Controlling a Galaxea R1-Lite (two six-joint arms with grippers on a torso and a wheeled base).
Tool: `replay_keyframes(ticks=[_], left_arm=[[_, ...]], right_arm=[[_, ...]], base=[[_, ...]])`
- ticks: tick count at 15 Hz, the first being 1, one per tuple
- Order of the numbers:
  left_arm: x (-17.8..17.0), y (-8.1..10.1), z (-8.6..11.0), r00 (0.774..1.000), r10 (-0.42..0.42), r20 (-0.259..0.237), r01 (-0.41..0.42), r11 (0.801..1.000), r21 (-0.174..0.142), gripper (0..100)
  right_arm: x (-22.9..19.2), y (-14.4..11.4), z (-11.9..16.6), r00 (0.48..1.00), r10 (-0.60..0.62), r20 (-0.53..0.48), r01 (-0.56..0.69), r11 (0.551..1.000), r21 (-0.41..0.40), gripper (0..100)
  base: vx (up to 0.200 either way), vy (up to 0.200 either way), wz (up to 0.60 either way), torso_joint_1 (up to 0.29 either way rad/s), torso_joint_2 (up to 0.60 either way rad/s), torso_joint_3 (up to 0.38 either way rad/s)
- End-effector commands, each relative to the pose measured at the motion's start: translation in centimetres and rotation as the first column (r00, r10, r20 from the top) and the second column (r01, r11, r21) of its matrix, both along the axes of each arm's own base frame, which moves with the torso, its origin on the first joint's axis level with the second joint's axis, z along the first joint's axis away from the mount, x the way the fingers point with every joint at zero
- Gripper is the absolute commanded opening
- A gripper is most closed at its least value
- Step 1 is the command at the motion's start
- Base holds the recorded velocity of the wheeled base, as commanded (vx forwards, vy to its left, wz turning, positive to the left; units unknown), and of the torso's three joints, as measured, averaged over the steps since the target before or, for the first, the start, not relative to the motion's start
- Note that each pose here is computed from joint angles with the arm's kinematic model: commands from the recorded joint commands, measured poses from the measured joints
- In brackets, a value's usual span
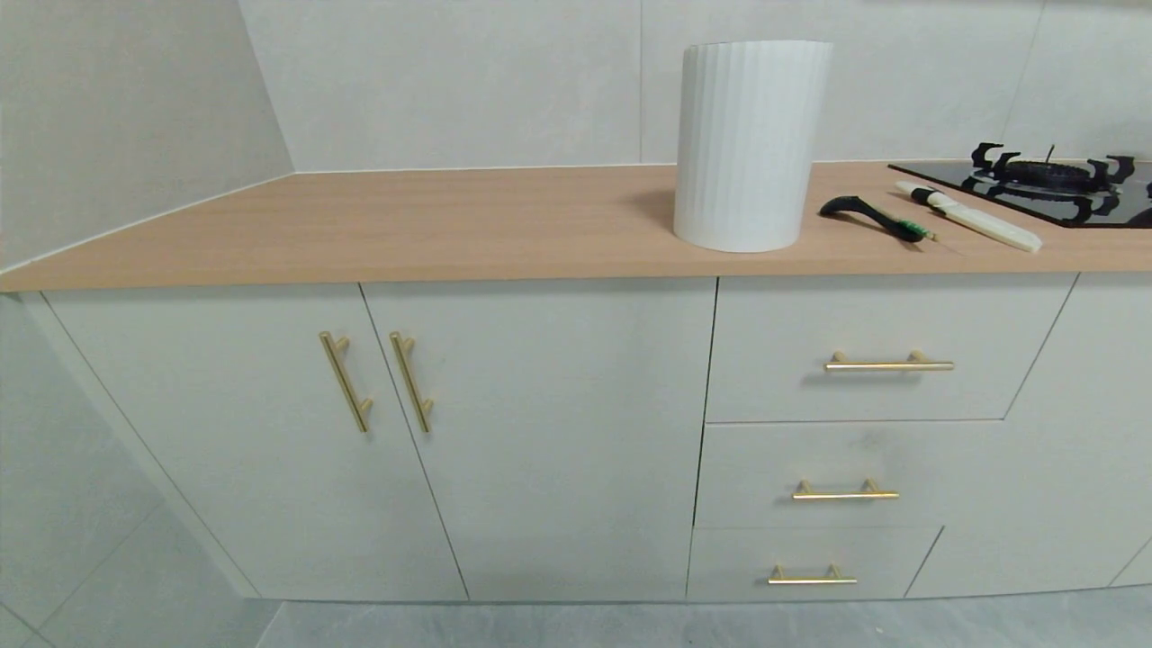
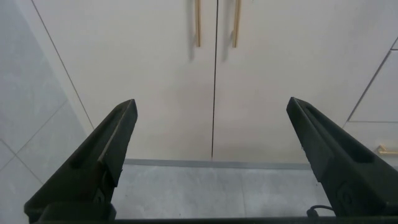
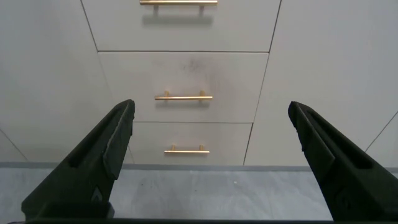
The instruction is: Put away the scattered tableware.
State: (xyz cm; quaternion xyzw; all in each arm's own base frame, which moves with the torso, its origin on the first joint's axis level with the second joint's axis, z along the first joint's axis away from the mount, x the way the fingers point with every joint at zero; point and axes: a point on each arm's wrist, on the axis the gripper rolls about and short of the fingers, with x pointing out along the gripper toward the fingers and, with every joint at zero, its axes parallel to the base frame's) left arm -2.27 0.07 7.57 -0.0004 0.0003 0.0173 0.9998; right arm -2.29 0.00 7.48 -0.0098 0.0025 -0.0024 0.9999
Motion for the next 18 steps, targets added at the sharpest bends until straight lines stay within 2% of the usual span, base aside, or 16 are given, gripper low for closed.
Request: replay_keyframes(ticks=[1, 2, 4, 6, 8, 9, 11, 13, 15, 18], left_arm=[[0.0, 0.0, 0.0, 1.0, 0.001, 0.001, -0.001, 1.0, -0.001, 100], [0.0, 0.0, 0.0, 1.0, 0.001, 0.001, -0.001, 1.0, -0.001, 100], [0.0, 0.0, 0.0, 1.0, -0.001, 0.001, 0.001, 1.0, -0.001, 100], [0.0, 0.0, 0.0, 1.0, 0.001, 0.001, -0.001, 1.0, -0.001, 100], [0.0, 0.0, 0.0, 1.0, 0.001, 0.001, -0.001, 1.0, -0.001, 100], [0.0, 0.0, 0.0, 1.0, 0.001, 0.001, -0.001, 1.0, -0.001, 100], [0.0, 0.0, 0.0, 1.0, 0.001, 0.001, -0.001, 1.0, -0.001, 100], [0.0, 0.0, 0.0, 1.0, 0.001, 0.001, -0.001, 1.0, -0.001, 100], [0.0, 0.0, 0.0, 1.0, 0.001, 0.001, -0.001, 1.0, -0.001, 100], [0.0, 0.0, 0.0, 1.0, 0.001, 0.001, -0.001, 1.0, -0.001, 100]], right_arm=[[0.0, 0.0, 0.0, 1.0, 0.002, 0.0, -0.002, 1.0, -0.003, 100], [0.0, 0.0, 0.1, 1.0, -0.001, 0.002, 0.001, 1.0, -0.005, 100], [-0.9, 0.0, 3.3, 0.994, 0.023, 0.103, -0.025, 1.0, 0.016, 100], [0.1, 0.1, 4.7, 0.997, 0.078, 0.008, -0.078, 0.997, 0.018, 100], [2.1, 0.3, 5.2, 0.978, 0.15, -0.142, -0.146, 0.989, 0.035, 100], [2.5, 0.3, 5.3, 0.972, 0.16, -0.172, -0.155, 0.987, 0.04, 100], [5.6, 0.5, 6.7, 0.926, 0.196, -0.324, -0.187, 0.981, 0.06, 100], [7.5, 0.7, 7.6, 0.898, 0.201, -0.392, -0.189, 0.98, 0.068, 100], [11.4, 1.3, 8.2, 0.852, 0.221, -0.474, -0.211, 0.975, 0.077, 100], [17.1, 2.0, 7.2, 0.814, 0.221, -0.537, -0.209, 0.974, 0.083, 100]], base=[[0.0, 0.0, 0.0, 0.0, 0.0, 0.0], [0.0, 0.0, 0.0, 0.0, 0.0, 0.0], [0.0, 0.0, 0.0, 0.0, 0.0, 0.0], [0.0, 0.0, 0.0, 0.0, 0.0, 0.0], [0.0, 0.0, 0.0, 0.0, 0.0, 0.0], [0.0, 0.0, 0.0, 0.0, 0.0, 0.0], [0.0, 0.0, 0.0, 0.0, 0.0, 0.0], [0.0, 0.0, 0.0, 0.0, 0.0, 0.0], [0.0, 0.0, 0.0, 0.0, 0.0, 0.0], [0.0, 0.0, 0.0, 0.0, 0.0, 0.0]])
